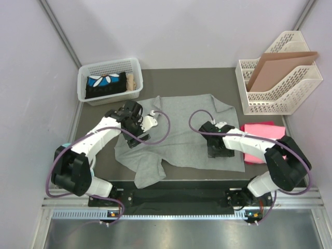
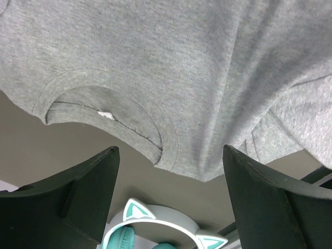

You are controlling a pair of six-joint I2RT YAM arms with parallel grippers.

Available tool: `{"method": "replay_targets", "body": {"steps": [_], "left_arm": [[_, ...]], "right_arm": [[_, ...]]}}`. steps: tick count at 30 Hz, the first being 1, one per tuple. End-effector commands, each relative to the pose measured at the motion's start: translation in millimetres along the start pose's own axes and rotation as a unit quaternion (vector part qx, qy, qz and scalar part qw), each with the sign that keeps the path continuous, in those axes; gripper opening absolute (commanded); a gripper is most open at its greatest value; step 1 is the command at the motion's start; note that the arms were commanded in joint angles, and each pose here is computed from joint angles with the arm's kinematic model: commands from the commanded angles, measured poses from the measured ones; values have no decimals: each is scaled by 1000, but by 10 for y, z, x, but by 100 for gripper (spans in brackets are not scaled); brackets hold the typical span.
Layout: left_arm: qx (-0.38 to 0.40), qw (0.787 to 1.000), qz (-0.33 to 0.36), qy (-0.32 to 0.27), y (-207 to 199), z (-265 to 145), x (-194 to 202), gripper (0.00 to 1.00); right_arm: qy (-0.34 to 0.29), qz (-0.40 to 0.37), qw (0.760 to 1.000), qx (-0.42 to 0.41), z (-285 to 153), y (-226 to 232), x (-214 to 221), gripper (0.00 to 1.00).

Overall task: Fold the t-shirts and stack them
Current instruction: Flatten the tshirt out

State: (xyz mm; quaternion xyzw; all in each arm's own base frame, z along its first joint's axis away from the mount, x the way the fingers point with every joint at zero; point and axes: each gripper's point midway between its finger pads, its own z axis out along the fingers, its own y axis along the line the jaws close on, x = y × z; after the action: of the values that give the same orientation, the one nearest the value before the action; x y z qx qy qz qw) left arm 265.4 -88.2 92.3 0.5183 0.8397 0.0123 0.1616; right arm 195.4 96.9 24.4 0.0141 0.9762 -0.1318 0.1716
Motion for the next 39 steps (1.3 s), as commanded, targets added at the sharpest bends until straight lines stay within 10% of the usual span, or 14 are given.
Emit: {"method": "replay_targets", "body": {"steps": [1,29,39], "left_arm": [[-9,999,-15,-33,84,41,-204,85],[33,999,25,-4,-420,157,80,85],[79,994,48,62,-731,302,527,80]], "right_arm": [[-40,31,999,-1,68,76,-355,68],[81,-41,995,-29,-308,186,837,68],[-5,-18,1000,-25,-750,175,67,71]]}}
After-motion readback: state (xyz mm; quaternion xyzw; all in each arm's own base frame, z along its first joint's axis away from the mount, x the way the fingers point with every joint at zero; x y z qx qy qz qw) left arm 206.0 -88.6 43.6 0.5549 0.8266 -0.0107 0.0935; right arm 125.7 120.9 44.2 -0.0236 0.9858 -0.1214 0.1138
